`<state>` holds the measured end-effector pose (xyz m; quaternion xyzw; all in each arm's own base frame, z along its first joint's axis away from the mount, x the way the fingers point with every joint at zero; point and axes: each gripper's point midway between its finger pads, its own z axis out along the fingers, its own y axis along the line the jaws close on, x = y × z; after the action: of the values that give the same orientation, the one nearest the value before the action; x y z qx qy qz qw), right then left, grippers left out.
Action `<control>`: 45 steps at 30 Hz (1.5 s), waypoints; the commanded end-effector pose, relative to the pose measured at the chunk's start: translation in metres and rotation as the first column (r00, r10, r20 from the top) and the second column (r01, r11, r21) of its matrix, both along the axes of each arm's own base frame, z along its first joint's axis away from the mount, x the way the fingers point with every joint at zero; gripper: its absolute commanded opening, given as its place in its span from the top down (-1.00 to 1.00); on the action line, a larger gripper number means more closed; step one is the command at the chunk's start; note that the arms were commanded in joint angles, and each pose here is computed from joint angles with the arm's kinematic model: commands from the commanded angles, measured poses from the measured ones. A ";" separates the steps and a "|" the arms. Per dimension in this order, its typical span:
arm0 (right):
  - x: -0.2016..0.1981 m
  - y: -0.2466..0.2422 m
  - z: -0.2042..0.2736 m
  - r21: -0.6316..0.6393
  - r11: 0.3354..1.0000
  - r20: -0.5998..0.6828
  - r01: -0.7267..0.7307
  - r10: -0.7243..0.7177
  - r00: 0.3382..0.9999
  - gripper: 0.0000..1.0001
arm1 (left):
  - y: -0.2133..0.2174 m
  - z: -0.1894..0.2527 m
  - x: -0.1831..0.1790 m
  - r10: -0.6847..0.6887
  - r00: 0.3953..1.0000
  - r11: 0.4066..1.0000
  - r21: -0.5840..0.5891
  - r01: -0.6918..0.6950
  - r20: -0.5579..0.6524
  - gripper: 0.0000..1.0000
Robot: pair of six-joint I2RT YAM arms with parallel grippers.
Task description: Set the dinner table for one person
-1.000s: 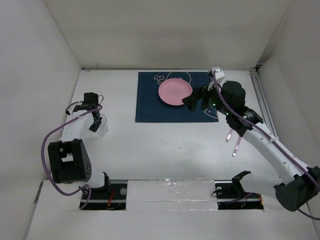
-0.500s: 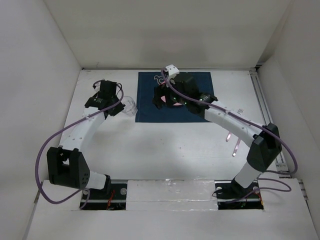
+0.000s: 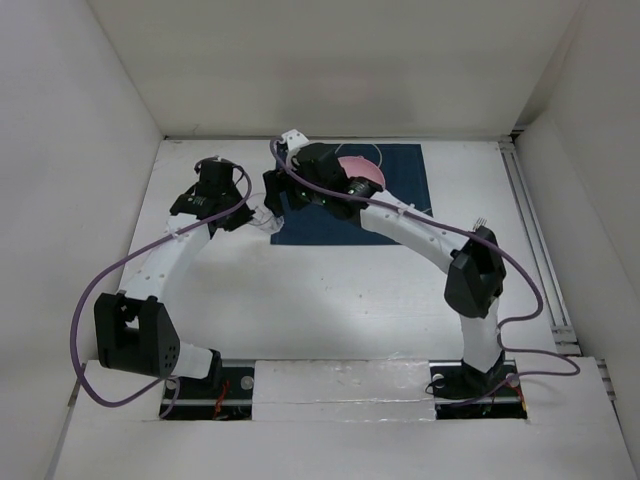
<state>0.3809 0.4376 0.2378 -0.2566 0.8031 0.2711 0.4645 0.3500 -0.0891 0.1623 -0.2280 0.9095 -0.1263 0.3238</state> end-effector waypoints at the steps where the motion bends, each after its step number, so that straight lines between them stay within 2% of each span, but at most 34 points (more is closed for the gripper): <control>1: 0.011 0.008 0.012 0.000 1.000 0.034 0.026 -0.026 0.999 -0.73 | -0.004 0.023 0.010 -0.026 0.996 0.999 -0.016 0.027 0.084 1.00; 5: 0.017 0.018 -0.005 -0.028 0.999 0.020 0.034 -0.033 0.999 -0.56 | -0.004 0.023 0.010 -0.026 0.996 0.999 -0.016 0.027 0.084 1.00; 7: 0.021 0.020 -0.009 -0.036 0.998 0.019 0.042 -0.041 0.999 -0.35 | -0.006 0.023 0.010 -0.033 0.996 0.999 -0.024 0.035 0.083 1.00; 10: 0.023 0.023 -0.012 -0.032 0.999 0.022 0.042 -0.042 0.999 0.17 | -0.006 0.023 0.010 -0.033 0.996 0.999 -0.024 0.035 0.083 1.00; 12: 0.014 0.032 -0.014 -0.031 0.999 0.023 0.021 -0.020 1.000 0.31 | -0.006 0.023 0.010 -0.033 0.996 0.999 -0.024 0.035 0.083 1.00; 13: 0.014 0.032 -0.014 -0.031 0.999 0.023 0.021 -0.020 1.000 0.51 | -0.006 0.023 0.010 -0.033 0.996 0.999 -0.024 0.035 0.083 1.00; 16: 0.005 0.039 -0.014 -0.033 0.999 0.026 0.008 -0.007 1.000 0.83 | -0.006 0.023 0.010 -0.033 0.996 0.999 -0.024 0.035 0.083 1.00; 17: 0.005 0.039 -0.014 -0.033 0.999 0.026 0.008 -0.007 1.000 1.00 | -0.006 0.027 0.011 -0.033 0.995 0.999 -0.025 0.035 0.092 1.00; 19: 0.001 0.043 -0.019 -0.040 0.999 0.021 -0.002 0.003 1.000 1.00 | -0.006 0.027 0.011 -0.033 0.995 0.999 -0.025 0.035 0.092 1.00; 23: 0.001 0.043 -0.022 -0.040 0.999 0.021 -0.002 0.003 1.000 1.00 | -0.004 0.040 0.013 0.005 0.993 0.999 -0.038 -0.001 0.120 0.85; 30: 0.003 0.039 -0.027 -0.048 0.999 0.028 0.021 -0.019 0.999 1.00 | -0.003 0.052 0.014 0.037 0.990 0.998 -0.059 -0.029 0.136 0.20; 34: 0.004 0.037 -0.029 -0.058 0.998 0.026 0.030 -0.029 0.999 1.00 | 0.003 0.062 0.013 0.077 0.984 0.996 -0.056 -0.069 0.158 -0.06; 36: 0.015 0.027 -0.029 -0.058 0.997 0.026 0.055 -0.053 0.998 1.00 | 0.009 0.064 0.008 0.113 0.983 0.993 -0.047 -0.107 0.146 -0.12; 39: 0.040 0.005 -0.026 -0.058 0.990 0.028 0.126 -0.125 0.992 1.00 | 0.037 0.063 0.002 0.225 0.965 0.974 -0.036 -0.222 0.136 -0.58; 41: 0.055 -0.011 -0.019 -0.062 0.984 0.031 0.168 -0.166 0.986 1.00 | 0.057 0.067 -0.007 0.301 0.943 0.953 -0.021 -0.301 0.143 -0.99; 45: 0.107 -0.064 -0.015 -0.119 0.940 0.061 0.321 -0.315 0.947 1.00 | 0.079 0.076 -0.019 0.379 0.908 0.923 -0.007 -0.384 0.180 -1.00</control>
<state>0.4411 0.4136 0.1887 -0.2157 0.8461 0.1728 0.4557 0.3435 -0.0289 0.2204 -0.3531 0.8418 -0.0891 0.3984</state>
